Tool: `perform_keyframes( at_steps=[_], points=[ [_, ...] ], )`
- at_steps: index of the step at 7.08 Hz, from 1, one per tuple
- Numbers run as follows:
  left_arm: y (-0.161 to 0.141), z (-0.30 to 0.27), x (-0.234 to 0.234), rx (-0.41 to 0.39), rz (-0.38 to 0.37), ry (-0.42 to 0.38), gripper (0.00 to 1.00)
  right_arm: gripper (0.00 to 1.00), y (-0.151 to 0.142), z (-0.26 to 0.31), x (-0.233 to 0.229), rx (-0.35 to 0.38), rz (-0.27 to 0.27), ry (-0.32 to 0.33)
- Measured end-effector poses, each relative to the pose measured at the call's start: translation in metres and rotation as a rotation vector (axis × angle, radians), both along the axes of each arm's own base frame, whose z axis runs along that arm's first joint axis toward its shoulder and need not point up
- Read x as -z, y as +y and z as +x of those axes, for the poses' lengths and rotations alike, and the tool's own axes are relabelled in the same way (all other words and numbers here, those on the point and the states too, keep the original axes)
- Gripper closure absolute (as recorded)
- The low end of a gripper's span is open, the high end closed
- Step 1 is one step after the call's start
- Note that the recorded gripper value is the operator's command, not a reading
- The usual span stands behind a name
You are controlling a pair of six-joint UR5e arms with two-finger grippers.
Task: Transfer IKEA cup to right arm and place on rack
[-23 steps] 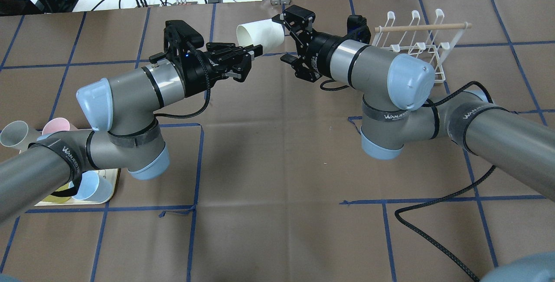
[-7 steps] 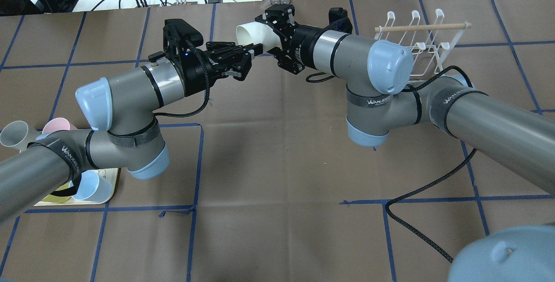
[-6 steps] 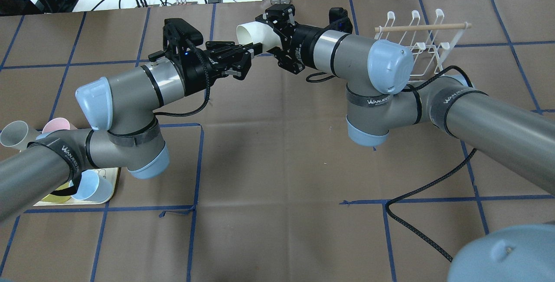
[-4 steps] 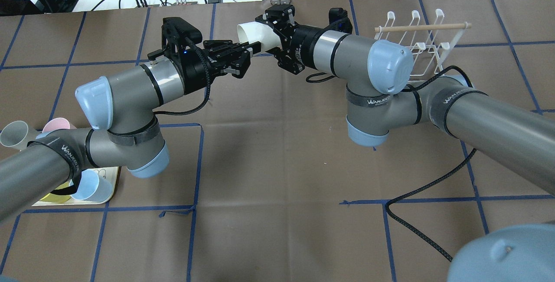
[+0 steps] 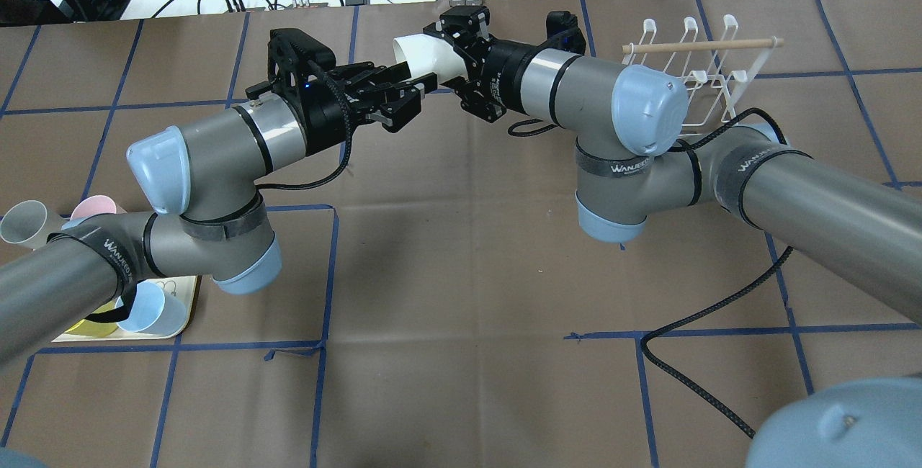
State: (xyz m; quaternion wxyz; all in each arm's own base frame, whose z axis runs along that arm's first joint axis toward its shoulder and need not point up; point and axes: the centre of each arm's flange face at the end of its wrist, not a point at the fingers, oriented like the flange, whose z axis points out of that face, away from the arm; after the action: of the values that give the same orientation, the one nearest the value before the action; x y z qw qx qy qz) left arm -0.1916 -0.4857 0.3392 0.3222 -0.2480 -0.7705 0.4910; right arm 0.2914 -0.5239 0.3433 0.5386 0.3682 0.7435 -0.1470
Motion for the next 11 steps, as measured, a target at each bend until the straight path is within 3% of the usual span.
perform_keyframes(
  at_steps=[5,7,8,9,11],
  points=[
    [0.015,0.033,-0.016,-0.073,-0.03,-0.003,0.01,0.59,-0.009,-0.013,-0.004,0.003,-0.008,-0.013],
    [0.027,0.057,-0.025,-0.128,-0.038,-0.002,0.01,0.7,-0.031,-0.049,-0.014,0.051,-0.041,-0.014],
    [0.025,0.064,-0.027,-0.156,-0.026,-0.01,0.0,0.74,-0.042,-0.071,-0.018,0.067,-0.089,0.023],
    [0.012,0.07,-0.031,-0.21,0.004,-0.037,0.0,0.74,-0.05,-0.088,-0.021,0.054,-0.181,0.113],
    [-0.044,0.083,-0.063,-0.37,0.133,-0.152,0.0,0.74,-0.061,-0.115,-0.025,-0.014,-0.43,0.418]
  ],
)
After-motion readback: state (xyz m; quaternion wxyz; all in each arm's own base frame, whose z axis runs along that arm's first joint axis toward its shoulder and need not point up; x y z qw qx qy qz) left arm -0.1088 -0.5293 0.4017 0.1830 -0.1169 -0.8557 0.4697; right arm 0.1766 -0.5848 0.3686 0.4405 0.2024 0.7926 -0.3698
